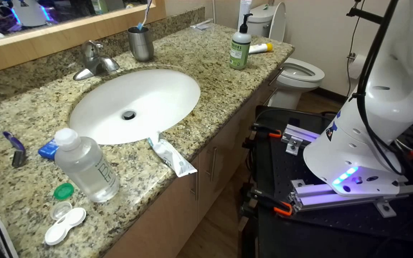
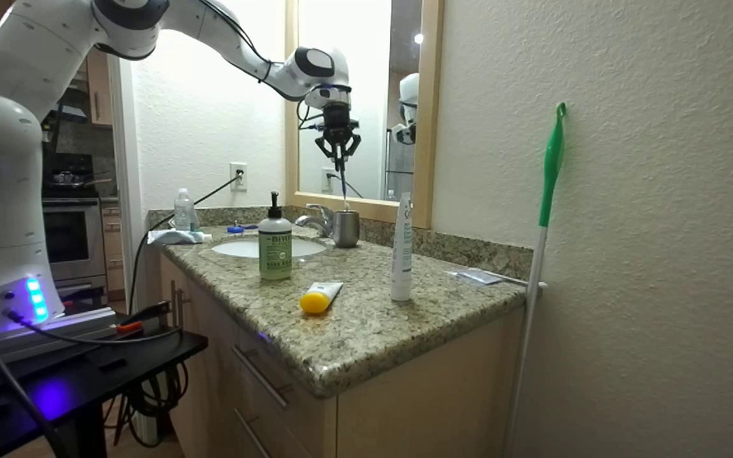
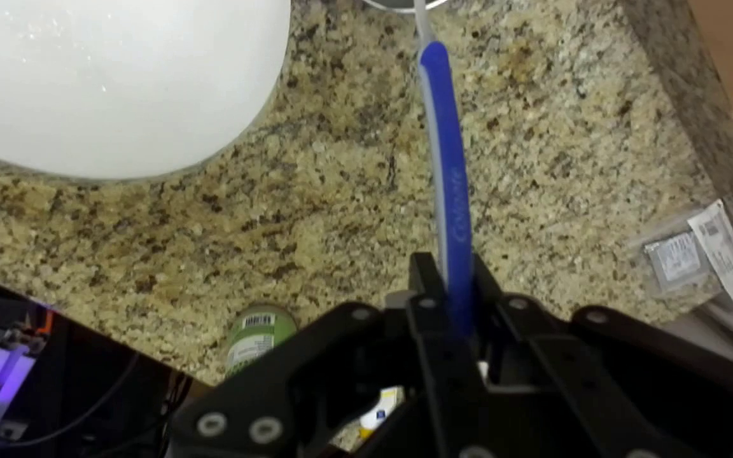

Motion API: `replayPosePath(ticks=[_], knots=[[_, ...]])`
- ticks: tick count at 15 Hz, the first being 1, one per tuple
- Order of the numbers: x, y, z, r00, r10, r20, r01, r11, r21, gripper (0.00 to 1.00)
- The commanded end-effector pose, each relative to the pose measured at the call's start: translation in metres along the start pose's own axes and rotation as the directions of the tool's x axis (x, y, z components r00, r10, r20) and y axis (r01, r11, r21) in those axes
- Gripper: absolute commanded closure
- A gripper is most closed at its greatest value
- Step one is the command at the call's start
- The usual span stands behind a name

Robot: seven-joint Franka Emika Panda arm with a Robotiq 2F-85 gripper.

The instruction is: Move the toothbrush cup to the right, take out the toothbrush and put it on the counter

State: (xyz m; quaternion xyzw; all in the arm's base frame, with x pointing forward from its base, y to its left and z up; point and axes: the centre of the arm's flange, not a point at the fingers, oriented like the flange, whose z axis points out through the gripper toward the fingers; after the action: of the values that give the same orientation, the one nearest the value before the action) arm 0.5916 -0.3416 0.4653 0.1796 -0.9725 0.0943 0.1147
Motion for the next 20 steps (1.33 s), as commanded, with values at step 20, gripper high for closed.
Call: replayPosePath(ticks=[20], knots=[[0.193, -0.003, 0.055, 0.616, 0.438, -0.655, -0.391, 0.892, 0.229, 0.97]])
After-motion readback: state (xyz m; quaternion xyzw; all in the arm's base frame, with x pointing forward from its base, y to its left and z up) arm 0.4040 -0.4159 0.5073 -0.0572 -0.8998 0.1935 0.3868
